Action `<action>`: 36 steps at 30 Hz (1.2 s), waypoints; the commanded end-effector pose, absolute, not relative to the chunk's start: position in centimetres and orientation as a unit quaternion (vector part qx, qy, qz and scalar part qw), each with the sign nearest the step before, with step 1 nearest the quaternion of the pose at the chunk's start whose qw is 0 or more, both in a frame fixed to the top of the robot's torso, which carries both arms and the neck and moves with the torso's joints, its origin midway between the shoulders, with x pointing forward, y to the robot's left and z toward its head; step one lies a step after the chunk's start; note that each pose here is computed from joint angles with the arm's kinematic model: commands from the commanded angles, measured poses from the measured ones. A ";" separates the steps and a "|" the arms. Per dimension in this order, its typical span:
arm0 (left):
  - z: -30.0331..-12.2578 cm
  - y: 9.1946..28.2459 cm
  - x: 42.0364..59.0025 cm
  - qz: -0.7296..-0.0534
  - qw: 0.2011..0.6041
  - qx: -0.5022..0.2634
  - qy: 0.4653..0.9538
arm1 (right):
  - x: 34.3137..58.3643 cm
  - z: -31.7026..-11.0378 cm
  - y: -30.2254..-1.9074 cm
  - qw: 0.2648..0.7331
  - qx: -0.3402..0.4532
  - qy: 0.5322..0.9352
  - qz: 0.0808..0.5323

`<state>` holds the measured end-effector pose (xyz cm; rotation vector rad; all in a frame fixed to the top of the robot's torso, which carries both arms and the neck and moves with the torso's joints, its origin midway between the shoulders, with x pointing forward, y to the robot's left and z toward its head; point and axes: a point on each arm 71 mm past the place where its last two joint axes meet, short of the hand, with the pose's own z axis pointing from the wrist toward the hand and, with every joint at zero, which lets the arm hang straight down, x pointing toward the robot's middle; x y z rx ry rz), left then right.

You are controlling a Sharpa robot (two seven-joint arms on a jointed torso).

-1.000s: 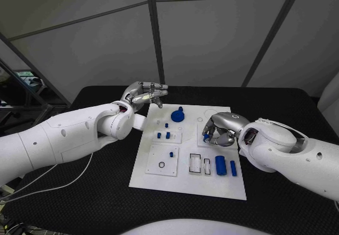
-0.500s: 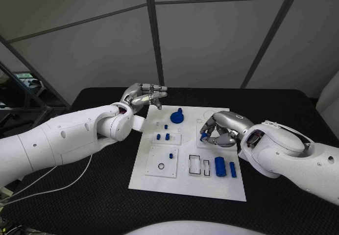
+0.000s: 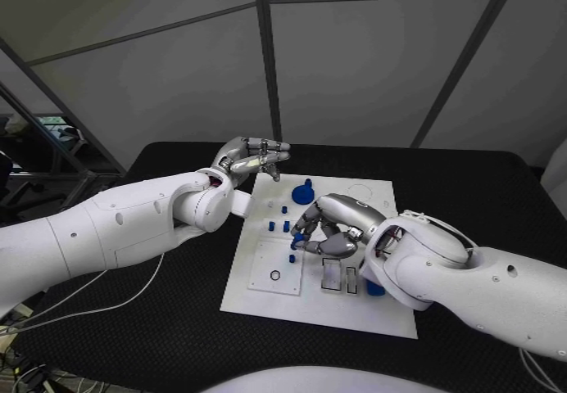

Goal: Assemble the parts on the task board

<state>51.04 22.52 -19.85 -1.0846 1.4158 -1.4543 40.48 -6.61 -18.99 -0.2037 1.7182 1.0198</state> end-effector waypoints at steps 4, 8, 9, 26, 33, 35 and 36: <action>-19.7 21.9 51.1 -0.584 0.400 -0.427 0.563 | 39.3 -20.0 -4.2 0.508 -0.103 0.714 0.471; -19.7 21.9 51.1 -0.584 0.399 -0.426 0.563 | 39.0 -20.8 -3.6 0.499 -0.110 0.718 0.473; -19.7 21.9 51.1 -0.584 0.399 -0.426 0.563 | 39.0 -21.0 -3.4 0.497 -0.112 0.719 0.473; -19.8 21.6 51.1 -0.586 0.397 -0.426 0.564 | 39.3 -23.1 -2.6 0.488 -0.149 0.737 0.444; -19.8 21.5 51.1 -0.586 0.396 -0.425 0.564 | 39.2 -23.7 -2.5 0.482 -0.159 0.745 0.433; -19.8 21.5 51.1 -0.586 0.396 -0.425 0.564 | 39.3 -23.8 -2.5 0.482 -0.161 0.747 0.430; -19.8 21.5 51.1 -0.586 0.396 -0.425 0.564 | 39.3 -23.8 -2.5 0.481 -0.161 0.747 0.429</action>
